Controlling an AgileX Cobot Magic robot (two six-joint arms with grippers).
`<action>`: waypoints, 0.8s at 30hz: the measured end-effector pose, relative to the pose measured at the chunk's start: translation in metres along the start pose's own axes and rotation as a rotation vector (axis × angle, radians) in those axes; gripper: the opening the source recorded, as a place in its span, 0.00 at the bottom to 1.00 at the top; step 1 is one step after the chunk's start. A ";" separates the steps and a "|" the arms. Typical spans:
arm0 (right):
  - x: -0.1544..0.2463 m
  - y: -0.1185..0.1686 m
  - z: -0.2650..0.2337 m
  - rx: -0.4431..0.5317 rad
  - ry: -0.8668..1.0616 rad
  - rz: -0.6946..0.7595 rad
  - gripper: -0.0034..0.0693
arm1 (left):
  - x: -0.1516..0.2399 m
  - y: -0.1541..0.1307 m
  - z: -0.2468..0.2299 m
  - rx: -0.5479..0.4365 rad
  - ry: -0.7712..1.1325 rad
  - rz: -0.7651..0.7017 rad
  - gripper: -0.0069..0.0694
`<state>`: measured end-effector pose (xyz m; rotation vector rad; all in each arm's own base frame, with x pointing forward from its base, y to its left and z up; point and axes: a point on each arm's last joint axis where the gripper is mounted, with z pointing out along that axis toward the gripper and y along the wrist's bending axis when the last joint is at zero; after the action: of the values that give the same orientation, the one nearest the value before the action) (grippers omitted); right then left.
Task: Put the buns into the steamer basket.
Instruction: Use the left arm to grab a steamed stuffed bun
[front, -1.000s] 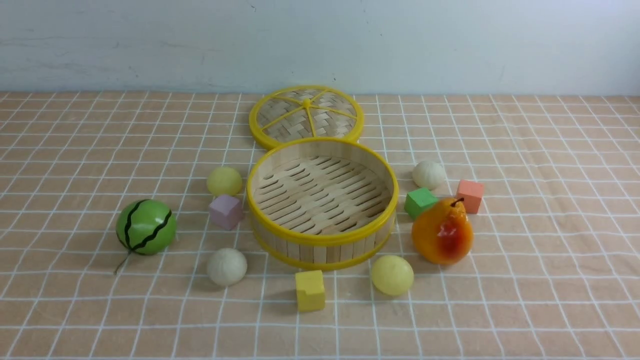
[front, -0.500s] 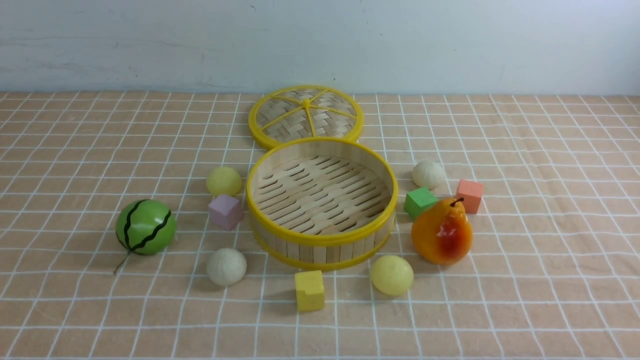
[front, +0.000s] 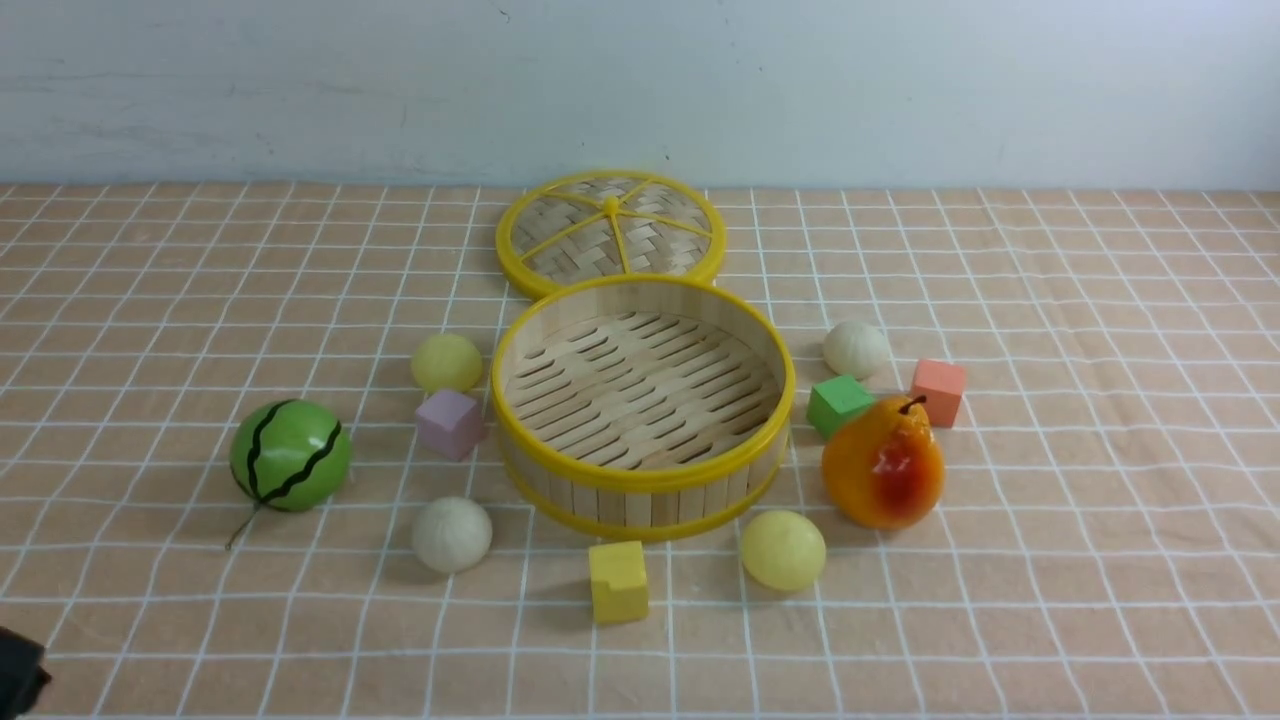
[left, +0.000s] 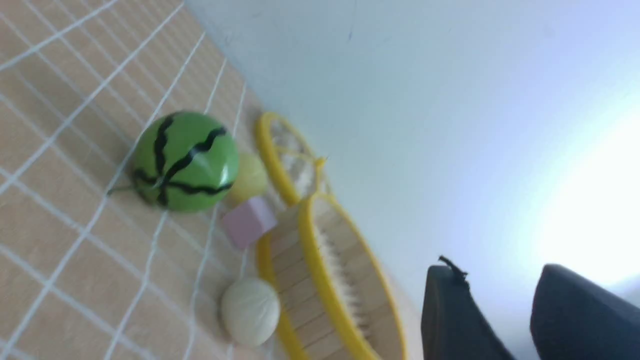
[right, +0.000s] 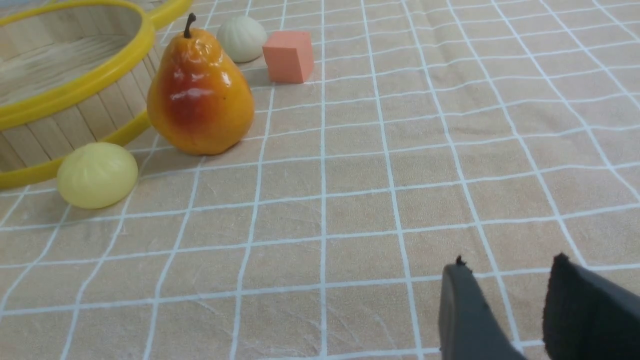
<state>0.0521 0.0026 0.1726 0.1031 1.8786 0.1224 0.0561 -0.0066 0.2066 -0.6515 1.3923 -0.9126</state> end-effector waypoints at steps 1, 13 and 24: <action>0.000 0.000 0.000 0.000 0.000 0.000 0.38 | -0.003 -0.002 0.000 0.016 -0.030 -0.029 0.40; 0.000 0.000 0.000 0.000 0.000 0.000 0.38 | -0.028 -0.086 0.026 -0.247 0.591 0.372 0.07; 0.000 0.000 0.000 0.000 0.000 0.000 0.38 | 0.000 -0.087 0.169 -0.459 1.103 0.656 0.07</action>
<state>0.0521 0.0026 0.1726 0.1031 1.8786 0.1224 0.2095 -0.0737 0.2967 0.0915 2.6344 -0.3704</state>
